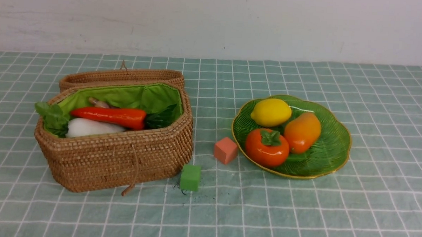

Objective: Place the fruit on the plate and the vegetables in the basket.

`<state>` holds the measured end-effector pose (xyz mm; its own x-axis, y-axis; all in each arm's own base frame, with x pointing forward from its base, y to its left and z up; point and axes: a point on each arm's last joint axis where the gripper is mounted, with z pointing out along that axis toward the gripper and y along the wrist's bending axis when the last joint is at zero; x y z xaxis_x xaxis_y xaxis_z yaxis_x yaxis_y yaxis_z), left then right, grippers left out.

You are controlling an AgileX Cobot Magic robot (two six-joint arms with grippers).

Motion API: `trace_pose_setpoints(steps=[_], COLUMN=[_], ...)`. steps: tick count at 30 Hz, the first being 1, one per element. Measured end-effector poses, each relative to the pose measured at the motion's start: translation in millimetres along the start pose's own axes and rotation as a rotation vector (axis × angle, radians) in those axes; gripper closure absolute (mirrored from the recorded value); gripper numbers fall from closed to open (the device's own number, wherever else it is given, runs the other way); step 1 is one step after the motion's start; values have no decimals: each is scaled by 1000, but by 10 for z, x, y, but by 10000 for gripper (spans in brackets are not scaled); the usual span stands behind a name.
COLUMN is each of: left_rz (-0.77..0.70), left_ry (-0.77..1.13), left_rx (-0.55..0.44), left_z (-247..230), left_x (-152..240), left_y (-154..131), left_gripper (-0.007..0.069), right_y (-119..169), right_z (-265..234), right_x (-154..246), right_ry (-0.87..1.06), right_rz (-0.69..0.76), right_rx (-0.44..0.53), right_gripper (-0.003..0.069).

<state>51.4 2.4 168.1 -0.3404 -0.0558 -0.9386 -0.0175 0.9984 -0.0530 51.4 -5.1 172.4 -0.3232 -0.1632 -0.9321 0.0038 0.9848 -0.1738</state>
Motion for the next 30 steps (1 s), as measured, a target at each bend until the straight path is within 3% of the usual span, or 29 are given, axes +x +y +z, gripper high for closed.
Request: trace_pose_setpoints(steps=[30], left_rz=[0], left_ry=[0], left_rx=[0], left_z=[0], left_x=[0], left_y=[0], left_gripper=[387], right_y=[0], right_z=[0], right_x=[0], right_ry=[0], right_rz=[0], right_rx=[0], right_gripper=[613])
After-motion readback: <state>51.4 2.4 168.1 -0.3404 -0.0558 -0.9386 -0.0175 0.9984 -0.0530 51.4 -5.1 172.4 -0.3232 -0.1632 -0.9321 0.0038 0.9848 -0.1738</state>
